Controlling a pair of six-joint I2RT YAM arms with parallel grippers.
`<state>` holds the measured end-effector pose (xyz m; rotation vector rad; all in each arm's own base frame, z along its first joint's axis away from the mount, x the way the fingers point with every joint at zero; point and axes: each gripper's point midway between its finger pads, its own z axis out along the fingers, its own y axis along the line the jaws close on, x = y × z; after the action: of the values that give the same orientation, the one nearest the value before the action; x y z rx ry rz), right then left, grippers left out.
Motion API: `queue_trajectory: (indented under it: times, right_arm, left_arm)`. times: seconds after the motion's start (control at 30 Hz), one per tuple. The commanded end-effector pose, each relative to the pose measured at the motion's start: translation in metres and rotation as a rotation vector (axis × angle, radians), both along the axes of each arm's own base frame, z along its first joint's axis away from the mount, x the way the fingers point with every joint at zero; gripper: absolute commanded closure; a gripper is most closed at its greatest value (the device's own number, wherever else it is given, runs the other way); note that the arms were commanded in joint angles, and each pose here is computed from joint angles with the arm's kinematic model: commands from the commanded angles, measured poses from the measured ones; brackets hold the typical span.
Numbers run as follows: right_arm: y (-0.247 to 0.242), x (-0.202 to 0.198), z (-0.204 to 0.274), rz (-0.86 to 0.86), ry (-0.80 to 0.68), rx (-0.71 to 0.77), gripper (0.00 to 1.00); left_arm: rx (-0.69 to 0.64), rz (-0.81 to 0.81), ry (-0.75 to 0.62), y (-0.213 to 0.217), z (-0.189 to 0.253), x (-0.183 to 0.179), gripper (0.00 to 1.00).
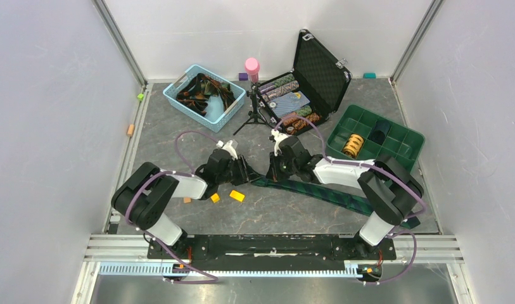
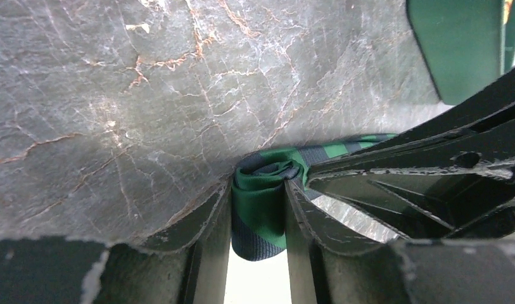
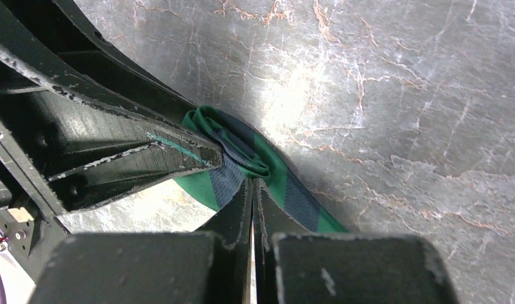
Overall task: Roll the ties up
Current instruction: Roll the tie at the center of the board.
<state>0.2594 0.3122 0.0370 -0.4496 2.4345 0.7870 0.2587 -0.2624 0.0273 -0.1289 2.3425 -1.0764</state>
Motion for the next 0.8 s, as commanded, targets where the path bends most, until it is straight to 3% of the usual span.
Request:
queue_trajectory:
  times: [0.0, 0.33, 0.77]
  right_arm:
    - [-0.004, 0.003, 0.023, 0.003, -0.068, 0.021, 1.00]
    - [-0.030, 0.010, 0.048, -0.064, -0.167, -0.023, 1.00]
    - [-0.076, 0.007, 0.064, -0.183, -0.235, -0.073, 1.00]
  left_arm:
    - [0.144, -0.041, -0.017, 0.010, -0.004, -0.004, 0.60]
    - [0.322, -0.072, -0.112, 0.016, 0.011, -0.001, 0.60]
    - [0.715, -0.045, -0.285, 0.042, 0.035, 0.010, 0.60]
